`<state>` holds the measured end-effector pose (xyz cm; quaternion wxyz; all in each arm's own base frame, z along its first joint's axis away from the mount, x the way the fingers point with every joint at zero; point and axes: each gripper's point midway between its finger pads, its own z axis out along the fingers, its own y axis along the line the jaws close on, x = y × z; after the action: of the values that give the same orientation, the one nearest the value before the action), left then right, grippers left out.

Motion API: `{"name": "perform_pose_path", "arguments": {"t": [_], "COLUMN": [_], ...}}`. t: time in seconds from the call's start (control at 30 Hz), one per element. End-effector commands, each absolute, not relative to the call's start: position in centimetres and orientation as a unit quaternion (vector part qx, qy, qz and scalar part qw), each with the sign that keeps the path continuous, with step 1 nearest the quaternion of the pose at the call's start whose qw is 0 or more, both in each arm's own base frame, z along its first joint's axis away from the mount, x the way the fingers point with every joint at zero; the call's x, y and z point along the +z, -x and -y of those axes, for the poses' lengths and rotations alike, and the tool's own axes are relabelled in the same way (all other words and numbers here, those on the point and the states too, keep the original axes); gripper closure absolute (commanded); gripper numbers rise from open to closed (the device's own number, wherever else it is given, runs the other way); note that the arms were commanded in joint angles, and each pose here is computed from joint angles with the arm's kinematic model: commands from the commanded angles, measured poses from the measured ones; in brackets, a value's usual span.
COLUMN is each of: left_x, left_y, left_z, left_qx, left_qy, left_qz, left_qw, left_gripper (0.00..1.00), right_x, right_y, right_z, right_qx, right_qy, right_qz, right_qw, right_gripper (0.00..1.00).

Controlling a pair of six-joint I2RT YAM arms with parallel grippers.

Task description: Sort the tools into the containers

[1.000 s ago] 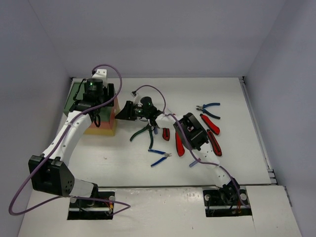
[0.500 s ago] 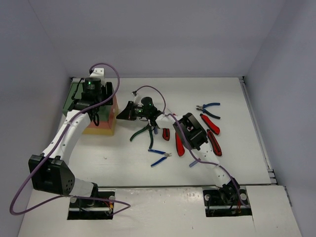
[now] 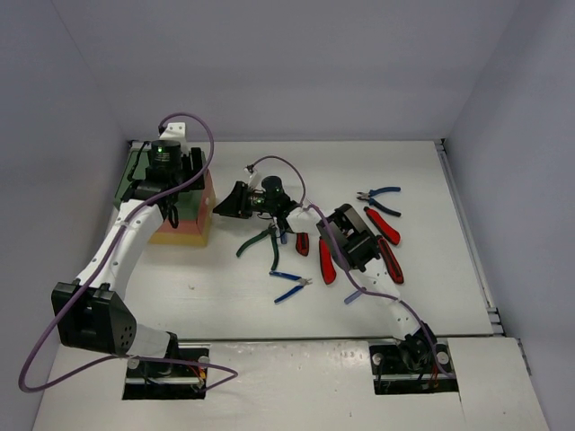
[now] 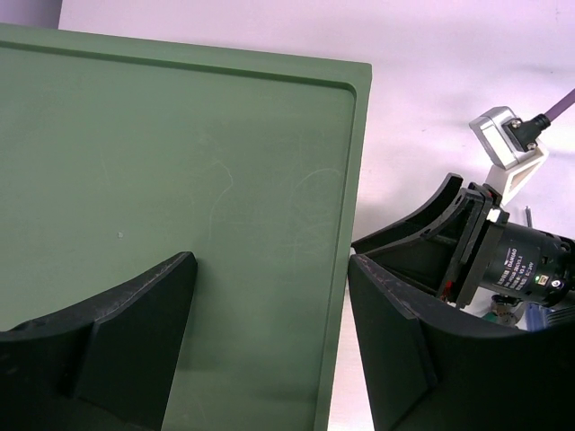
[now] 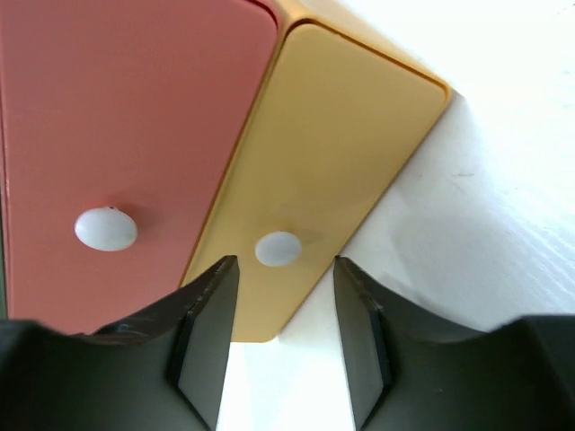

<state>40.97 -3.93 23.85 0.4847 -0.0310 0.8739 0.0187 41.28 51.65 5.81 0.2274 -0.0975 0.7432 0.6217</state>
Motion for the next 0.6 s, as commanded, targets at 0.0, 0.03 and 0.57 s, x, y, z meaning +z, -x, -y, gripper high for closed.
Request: {"name": "perform_pose_path", "arguments": {"t": [0.0,0.03,0.57], "left_x": [23.6,23.6,23.2], "left_y": [-40.7,-40.7,-40.8], "left_z": [4.3,4.3,4.8], "left_qx": [-0.002,-0.003,-0.017], "left_qy": [0.044,0.044,0.043], "left_qz": [-0.881,-0.881,-0.884], "left_qw": [0.47,0.471,0.465], "left_gripper": [0.36,0.36,0.36], "right_x": [12.9,12.9,11.4], "right_y": [-41.4,-41.4,-40.2], "right_z": [-52.0,-52.1,-53.5], "right_qx": [0.67,0.674,0.694], "right_qy": [0.132,0.131,0.106], "right_qz": [-0.677,-0.675,-0.673], "right_qw": [0.273,0.271,0.233], "right_gripper": [0.53,0.52,0.49]}}
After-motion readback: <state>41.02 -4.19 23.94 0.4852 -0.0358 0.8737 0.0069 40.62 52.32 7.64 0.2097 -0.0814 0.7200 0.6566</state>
